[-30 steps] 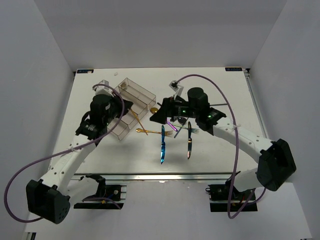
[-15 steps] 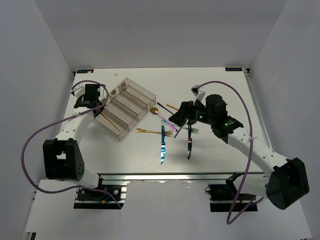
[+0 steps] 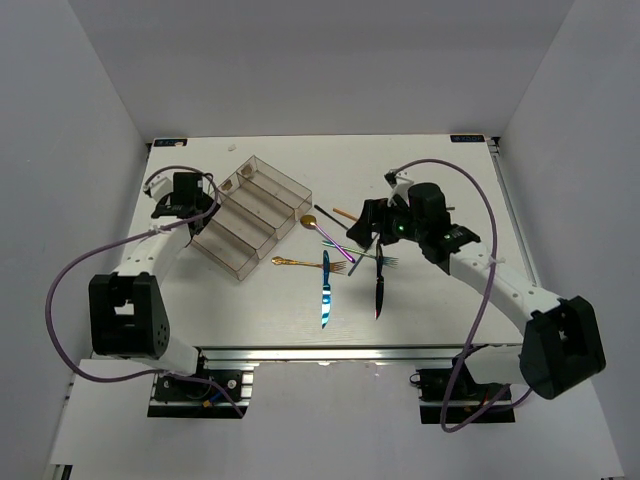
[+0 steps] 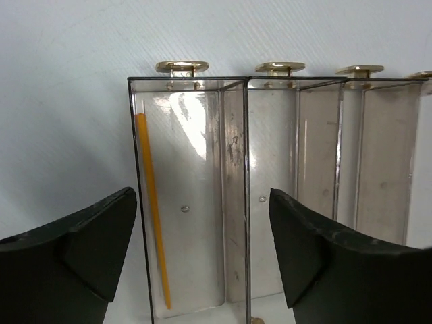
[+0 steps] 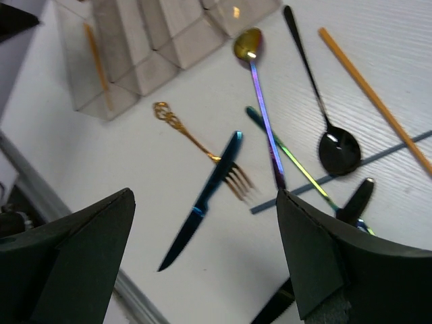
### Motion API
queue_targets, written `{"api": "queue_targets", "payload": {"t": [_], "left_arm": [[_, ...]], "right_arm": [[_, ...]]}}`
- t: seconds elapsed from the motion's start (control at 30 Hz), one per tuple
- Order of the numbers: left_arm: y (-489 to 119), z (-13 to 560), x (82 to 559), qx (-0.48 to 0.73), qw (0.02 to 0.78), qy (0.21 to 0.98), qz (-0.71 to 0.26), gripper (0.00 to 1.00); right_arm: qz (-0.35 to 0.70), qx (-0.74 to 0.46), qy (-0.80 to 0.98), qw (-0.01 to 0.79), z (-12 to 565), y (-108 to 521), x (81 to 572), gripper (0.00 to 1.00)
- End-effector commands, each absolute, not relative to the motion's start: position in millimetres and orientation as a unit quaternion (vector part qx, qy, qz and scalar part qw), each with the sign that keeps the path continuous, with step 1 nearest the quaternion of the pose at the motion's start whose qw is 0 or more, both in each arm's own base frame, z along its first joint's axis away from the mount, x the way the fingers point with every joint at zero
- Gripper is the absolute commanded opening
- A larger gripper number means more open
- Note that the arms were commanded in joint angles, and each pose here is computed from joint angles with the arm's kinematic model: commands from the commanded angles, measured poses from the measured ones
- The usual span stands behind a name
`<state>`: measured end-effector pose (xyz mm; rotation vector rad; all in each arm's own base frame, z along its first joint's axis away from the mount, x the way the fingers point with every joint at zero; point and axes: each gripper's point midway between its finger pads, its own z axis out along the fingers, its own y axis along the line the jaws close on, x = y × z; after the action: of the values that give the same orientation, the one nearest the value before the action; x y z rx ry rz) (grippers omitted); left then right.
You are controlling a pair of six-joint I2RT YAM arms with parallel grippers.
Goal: Sort the eating utensils into containers
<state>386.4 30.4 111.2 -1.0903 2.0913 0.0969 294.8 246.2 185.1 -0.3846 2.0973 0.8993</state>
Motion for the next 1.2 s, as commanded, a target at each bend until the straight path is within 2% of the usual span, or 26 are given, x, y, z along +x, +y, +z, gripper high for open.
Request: {"api": "queue_targets", "payload": {"t": [0.0, 0.1, 0.13, 0.2, 0.23, 0.3, 0.33, 0.37, 0.47, 0.6, 0.9, 1.1, 1.17], "left_arm": [[30.9, 156.3, 388.5, -0.429, 0.432, 0.793, 0.009, 0.95], [27.0, 179.5, 385.4, -0.410, 0.448, 0.795, -0.006, 0.98], [24.9, 194.6, 381.9, -0.392, 0.462, 0.796, -0.015, 0.98], [10.1, 209.2, 379.3, -0.354, 0.471, 0.806, -0.051, 0.98], [2.8, 224.1, 377.6, -0.313, 0.491, 0.810, -0.068, 0.98], [-24.7, 223.4, 370.8, -0.253, 0.478, 0.832, -0.125, 0.98], [-29.5, 218.1, 361.8, -0.234, 0.468, 0.842, -0.129, 0.98], [-32.5, 220.1, 358.1, -0.225, 0.467, 0.845, -0.135, 0.98], [-41.7, 216.0, 340.4, -0.183, 0.461, 0.856, -0.147, 0.98], [-42.4, 198.6, 320.6, -0.158, 0.460, 0.863, -0.139, 0.98], [-46.6, 177.4, 309.9, -0.145, 0.453, 0.867, -0.145, 0.98], [-48.7, 179.9, 307.5, -0.143, 0.458, 0.864, -0.153, 0.98], [-50.0, 179.4, 306.2, -0.142, 0.458, 0.864, -0.155, 0.98]], "right_arm": [[0.288, -0.165, 0.843, 0.424, 185.9, 236.0, 323.7, 0.89], [0.259, -0.177, 0.848, 0.427, 181.5, 238.3, 348.4, 0.89], [0.226, -0.222, 0.855, 0.410, 160.9, 235.9, 353.5, 0.89], [0.195, -0.249, 0.852, 0.418, 162.4, 236.3, 373.8, 0.86], [0.166, -0.275, 0.862, 0.392, 137.0, 232.5, 380.6, 0.84], [0.130, -0.270, 0.864, 0.405, 142.6, 230.9, 409.9, 0.74], [0.107, -0.294, 0.881, 0.355, 110.5, 223.6, 408.3, 0.61], [0.101, -0.298, 0.884, 0.346, 104.8, 223.8, 414.0, 0.56], [0.083, -0.322, 0.888, 0.318, 84.6, 227.9, 432.2, 0.46], [0.081, -0.361, 0.881, 0.294, 66.9, 234.8, 442.8, 0.45], [0.084, -0.387, 0.884, 0.248, 34.6, 238.5, 445.4, 0.42], [0.072, -0.399, 0.886, 0.226, 15.1, 233.6, 447.0, 0.36], [0.068, -0.405, 0.884, 0.224, 15.2, 229.4, 449.8, 0.31]]}}
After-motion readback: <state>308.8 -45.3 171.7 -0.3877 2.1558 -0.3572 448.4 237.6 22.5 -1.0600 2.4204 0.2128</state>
